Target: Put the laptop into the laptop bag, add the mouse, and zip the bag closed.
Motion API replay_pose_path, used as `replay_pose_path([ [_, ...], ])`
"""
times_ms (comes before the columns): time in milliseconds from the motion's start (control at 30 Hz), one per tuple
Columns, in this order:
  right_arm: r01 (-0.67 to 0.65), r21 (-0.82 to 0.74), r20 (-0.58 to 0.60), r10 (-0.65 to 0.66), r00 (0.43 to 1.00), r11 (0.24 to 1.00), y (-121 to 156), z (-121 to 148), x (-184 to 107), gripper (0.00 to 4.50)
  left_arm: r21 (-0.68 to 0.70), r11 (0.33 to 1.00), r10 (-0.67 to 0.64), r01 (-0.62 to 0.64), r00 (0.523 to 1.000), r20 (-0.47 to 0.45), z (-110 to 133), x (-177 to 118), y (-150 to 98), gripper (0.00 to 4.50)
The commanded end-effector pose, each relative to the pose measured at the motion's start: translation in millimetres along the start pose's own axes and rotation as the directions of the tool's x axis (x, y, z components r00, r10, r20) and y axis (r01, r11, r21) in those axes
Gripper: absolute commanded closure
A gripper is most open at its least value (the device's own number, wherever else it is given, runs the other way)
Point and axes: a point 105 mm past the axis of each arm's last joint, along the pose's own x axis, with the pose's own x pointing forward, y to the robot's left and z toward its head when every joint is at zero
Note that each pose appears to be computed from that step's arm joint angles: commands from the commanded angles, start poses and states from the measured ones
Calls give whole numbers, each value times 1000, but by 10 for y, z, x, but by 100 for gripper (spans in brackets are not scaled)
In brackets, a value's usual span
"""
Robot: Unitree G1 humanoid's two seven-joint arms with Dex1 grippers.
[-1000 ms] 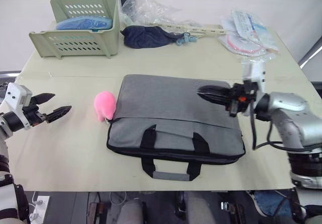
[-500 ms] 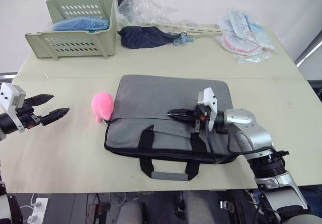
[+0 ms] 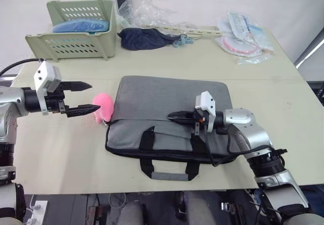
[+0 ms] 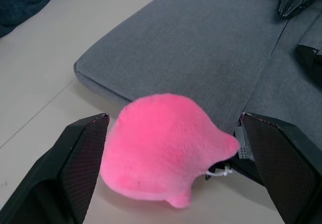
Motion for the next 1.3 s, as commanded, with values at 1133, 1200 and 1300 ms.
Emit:
replay_pose_path([
  [1133,-12,68,-77,17,997,998,6,-328,79,450,-345,869,-461,354,832,-307,-459,-290,-613,430],
  [1200,-12,72,-78,18,997,997,11,-342,85,450,-365,851,-492,379,819,-297,-470,-287,-720,430],
  [1300,-10,74,-80,16,997,997,24,-365,103,450,-383,836,-509,392,815,-277,-478,-255,-830,430],
])
